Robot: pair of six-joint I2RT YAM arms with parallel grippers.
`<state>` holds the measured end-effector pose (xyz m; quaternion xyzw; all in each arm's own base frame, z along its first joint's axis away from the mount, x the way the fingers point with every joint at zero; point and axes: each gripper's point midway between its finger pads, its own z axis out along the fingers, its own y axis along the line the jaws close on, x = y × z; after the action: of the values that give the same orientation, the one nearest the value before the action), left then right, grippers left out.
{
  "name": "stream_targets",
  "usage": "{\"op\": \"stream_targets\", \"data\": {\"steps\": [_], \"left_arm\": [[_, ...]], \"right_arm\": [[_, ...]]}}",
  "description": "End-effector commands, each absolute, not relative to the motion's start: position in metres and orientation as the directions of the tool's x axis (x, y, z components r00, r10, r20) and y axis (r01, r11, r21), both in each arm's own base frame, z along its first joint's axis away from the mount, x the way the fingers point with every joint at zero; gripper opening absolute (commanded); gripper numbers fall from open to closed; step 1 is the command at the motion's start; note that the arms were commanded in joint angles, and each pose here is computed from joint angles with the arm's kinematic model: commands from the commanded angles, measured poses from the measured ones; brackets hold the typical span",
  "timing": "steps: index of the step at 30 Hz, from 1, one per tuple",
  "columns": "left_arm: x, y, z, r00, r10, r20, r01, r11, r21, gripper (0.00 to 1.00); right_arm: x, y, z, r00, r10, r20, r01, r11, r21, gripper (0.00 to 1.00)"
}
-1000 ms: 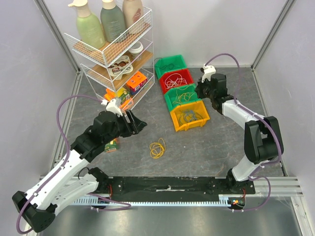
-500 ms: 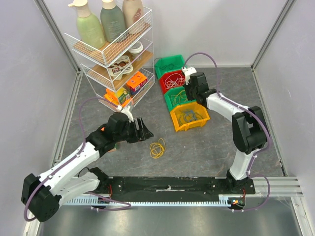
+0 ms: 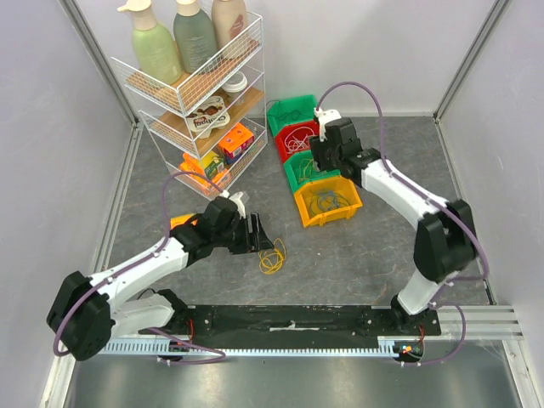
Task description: Untangle the cables
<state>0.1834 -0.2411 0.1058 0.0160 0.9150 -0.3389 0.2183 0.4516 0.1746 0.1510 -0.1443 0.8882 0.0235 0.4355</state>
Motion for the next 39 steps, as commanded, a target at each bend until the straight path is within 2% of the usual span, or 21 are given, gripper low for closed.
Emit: {"op": "stream_targets", "data": {"steps": [1,5,8,11,15,21,25,30,37,39], "left_arm": [[0.188,-0.246,0.101,-0.893,-0.064,-0.445,0.236,0.776,-0.585,0.72],[0.182,-0.243,0.088,-0.904,-0.036,-0.426,0.231,0.798,-0.557,0.69],[0.176,-0.238,0.077,-0.91,-0.032,-0.414,0.217,0.814,-0.539,0.61],[0.172,-0.236,0.069,-0.917,-0.047,-0.396,0.195,0.813,-0.548,0.58],[0.175,-0.24,0.06,-0.918,-0.059,-0.393,0.183,0.816,-0.548,0.61],[0.197,-0.238,0.065,-0.886,-0.088,-0.456,0.176,0.845,-0.505,0.53],[0.203,-0.24,0.071,-0.867,-0.06,-0.495,0.22,0.844,-0.488,0.55],[0.207,-0.248,0.074,-0.859,0.011,-0.512,0.292,0.833,-0.471,0.64],[0.206,-0.263,0.069,-0.869,0.048,-0.492,0.329,0.798,-0.505,0.65],[0.209,-0.266,0.067,-0.872,0.05,-0.487,0.329,0.796,-0.509,0.64]], "right_arm": [[0.381,0.242,0.218,-0.496,-0.169,-0.852,-0.47,0.877,0.099,0.61],[0.294,0.29,0.177,-0.575,-0.138,-0.806,-0.662,0.658,0.36,0.62],[0.241,0.308,0.149,-0.614,-0.132,-0.778,-0.705,0.534,0.466,0.62],[0.208,0.318,0.127,-0.646,-0.15,-0.749,-0.711,0.477,0.517,0.61],[0.2,0.324,0.11,-0.693,-0.12,-0.711,-0.669,0.476,0.571,0.59],[0.214,0.312,0.072,-0.758,-0.102,-0.644,-0.554,0.622,0.554,0.39],[0.216,0.311,0.058,-0.789,-0.086,-0.609,-0.506,0.652,0.564,0.38],[0.219,0.314,0.046,-0.799,-0.063,-0.599,-0.485,0.656,0.578,0.38],[0.222,0.322,0.026,-0.813,-0.1,-0.573,-0.487,0.657,0.576,0.39],[0.224,0.324,0.025,-0.812,-0.102,-0.574,-0.488,0.657,0.574,0.35]]}}
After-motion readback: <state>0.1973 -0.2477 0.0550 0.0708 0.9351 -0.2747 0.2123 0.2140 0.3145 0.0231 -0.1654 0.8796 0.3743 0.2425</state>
